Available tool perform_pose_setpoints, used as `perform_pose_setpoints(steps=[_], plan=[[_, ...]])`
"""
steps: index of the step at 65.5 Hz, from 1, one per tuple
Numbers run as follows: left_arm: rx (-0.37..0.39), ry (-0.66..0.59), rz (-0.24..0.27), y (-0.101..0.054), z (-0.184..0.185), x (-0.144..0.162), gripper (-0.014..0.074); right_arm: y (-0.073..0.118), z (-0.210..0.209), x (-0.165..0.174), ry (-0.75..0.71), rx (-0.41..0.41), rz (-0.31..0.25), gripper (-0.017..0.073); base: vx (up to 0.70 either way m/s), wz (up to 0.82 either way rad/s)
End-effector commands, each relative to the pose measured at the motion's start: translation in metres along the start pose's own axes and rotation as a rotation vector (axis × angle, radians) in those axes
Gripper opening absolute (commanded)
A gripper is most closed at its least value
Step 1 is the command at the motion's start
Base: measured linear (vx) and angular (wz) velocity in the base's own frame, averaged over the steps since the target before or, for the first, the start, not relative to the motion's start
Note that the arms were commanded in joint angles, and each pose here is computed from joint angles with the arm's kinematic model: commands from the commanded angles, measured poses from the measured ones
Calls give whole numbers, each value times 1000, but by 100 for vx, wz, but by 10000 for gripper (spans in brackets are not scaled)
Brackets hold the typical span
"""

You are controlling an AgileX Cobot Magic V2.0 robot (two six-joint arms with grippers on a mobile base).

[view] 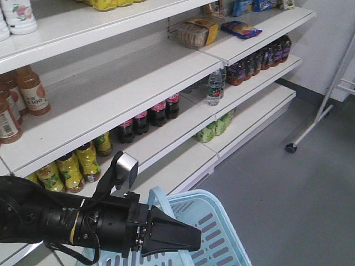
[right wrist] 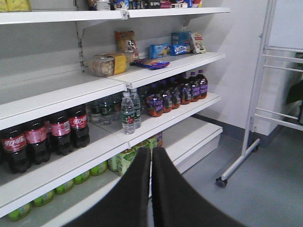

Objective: Place coke in basket with both arms
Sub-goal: 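Drive the base away from the shelf while holding the basket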

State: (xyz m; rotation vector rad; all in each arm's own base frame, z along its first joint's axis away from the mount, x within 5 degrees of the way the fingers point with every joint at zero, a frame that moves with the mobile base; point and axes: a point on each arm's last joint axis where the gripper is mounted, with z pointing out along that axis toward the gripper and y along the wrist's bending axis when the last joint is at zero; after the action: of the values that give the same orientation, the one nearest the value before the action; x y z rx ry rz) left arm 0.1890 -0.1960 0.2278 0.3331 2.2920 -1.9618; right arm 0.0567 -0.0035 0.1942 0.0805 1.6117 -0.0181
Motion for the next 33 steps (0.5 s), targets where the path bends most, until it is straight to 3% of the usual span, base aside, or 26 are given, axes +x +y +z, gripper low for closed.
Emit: perform_pose_setpoints(steps=[1, 33], plan=[[246, 64, 29, -34, -4, 5, -7, 0, -1, -3, -81, 4, -13, -4, 2, -36], [246, 64, 29, -34, -4, 5, -7, 0, -1, -3, -80, 4, -13, -4, 2, -32]])
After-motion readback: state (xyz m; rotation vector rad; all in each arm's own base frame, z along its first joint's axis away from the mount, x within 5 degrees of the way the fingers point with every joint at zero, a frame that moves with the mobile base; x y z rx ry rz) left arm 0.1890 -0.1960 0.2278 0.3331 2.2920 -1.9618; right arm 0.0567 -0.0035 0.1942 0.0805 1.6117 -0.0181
